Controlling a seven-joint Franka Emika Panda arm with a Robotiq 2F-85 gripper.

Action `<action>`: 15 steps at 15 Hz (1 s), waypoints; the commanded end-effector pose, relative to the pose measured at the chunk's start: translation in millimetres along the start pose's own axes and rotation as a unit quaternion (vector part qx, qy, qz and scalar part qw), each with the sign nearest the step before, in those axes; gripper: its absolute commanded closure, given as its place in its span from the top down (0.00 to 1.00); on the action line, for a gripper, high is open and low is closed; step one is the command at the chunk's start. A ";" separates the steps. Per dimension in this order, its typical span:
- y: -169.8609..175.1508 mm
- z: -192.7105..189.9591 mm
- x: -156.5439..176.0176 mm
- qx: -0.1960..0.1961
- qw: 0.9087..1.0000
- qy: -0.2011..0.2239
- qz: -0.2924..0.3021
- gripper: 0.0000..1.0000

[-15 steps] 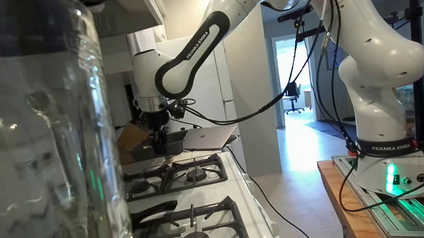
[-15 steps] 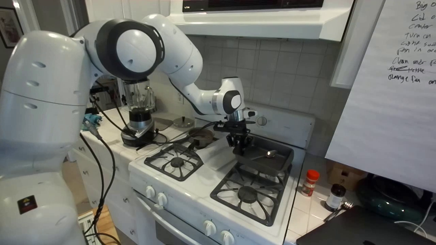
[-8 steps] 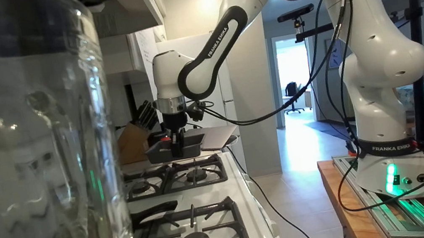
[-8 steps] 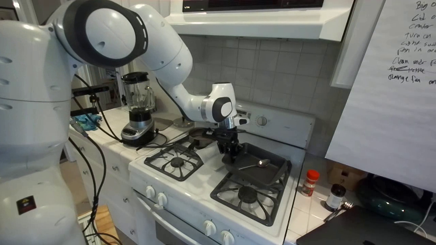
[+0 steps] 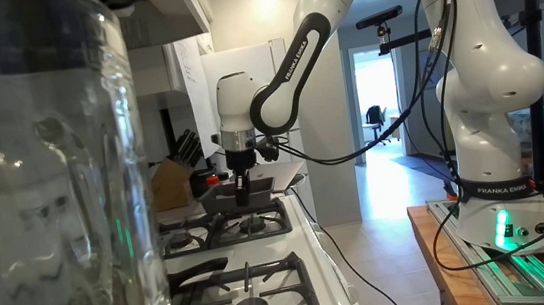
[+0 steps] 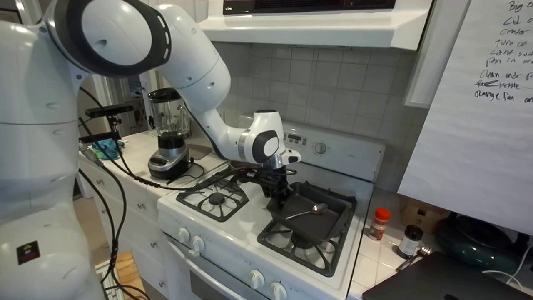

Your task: Move the tray to the right

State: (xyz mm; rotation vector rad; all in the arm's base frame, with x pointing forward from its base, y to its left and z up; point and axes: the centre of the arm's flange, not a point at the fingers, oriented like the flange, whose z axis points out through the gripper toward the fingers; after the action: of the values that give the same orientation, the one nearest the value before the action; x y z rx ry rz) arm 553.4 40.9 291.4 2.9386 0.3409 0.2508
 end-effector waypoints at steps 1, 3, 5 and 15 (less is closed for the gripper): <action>7.6 -4.0 -15.1 -0.012 1.000 0.018 -0.023 0.01; 9.3 -0.1 -16.3 -0.016 0.999 0.017 -0.030 0.01; 10.5 2.6 -16.7 -0.017 0.999 0.014 -0.040 0.01; 7.5 17.6 -23.5 -0.020 0.998 0.001 -0.055 0.01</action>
State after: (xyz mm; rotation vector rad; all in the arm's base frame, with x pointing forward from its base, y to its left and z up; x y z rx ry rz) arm 540.8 29.0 272.3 2.8882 0.4499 0.2087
